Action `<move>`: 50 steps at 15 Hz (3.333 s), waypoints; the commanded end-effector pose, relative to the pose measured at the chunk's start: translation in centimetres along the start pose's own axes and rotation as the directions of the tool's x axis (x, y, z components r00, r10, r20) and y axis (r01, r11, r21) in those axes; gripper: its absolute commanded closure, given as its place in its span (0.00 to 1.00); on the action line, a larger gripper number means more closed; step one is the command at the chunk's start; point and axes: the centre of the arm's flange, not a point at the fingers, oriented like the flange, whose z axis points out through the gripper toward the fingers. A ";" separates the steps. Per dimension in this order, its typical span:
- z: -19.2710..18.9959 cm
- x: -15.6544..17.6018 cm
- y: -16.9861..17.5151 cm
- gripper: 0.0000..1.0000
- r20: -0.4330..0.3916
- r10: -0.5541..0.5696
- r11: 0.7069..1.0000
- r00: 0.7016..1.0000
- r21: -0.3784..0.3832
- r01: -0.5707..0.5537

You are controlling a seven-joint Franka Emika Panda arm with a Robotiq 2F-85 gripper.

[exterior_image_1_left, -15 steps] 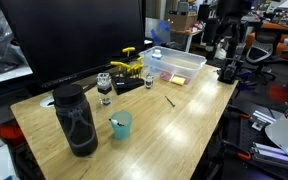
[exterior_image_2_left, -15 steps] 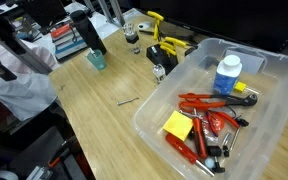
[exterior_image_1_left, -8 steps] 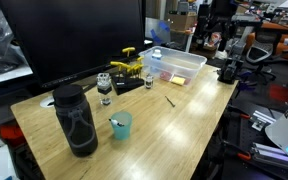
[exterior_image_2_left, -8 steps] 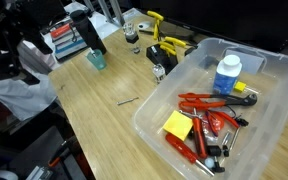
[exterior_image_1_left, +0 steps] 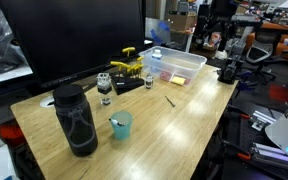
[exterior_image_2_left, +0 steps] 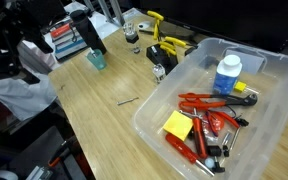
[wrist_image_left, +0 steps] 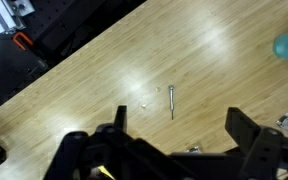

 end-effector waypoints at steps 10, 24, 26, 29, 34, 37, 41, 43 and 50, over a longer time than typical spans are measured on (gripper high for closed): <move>3.4 12.5 3.3 0.00 -0.259 0.577 0.816 0.774 0.170 -0.552; 6.5 17.0 6.6 0.00 -0.345 0.731 0.677 0.589 0.255 -0.691; 7.0 17.3 6.4 0.00 -0.327 0.733 0.675 0.596 0.248 -0.694; 7.7 17.9 6.3 0.00 -0.286 0.749 0.659 0.598 0.233 -0.715; 9.2 19.3 6.7 0.00 -0.222 0.780 0.624 0.586 0.198 -0.756; 10.6 20.3 7.0 0.00 -0.160 0.792 0.610 0.589 0.183 -0.771; 12.5 21.9 8.0 0.00 -0.133 0.791 0.612 0.597 0.142 -0.778; 14.0 22.8 8.6 0.00 -0.157 0.791 0.610 0.592 0.110 -0.785; 20.1 25.6 8.8 0.00 -0.082 0.784 0.620 0.615 0.060 -0.782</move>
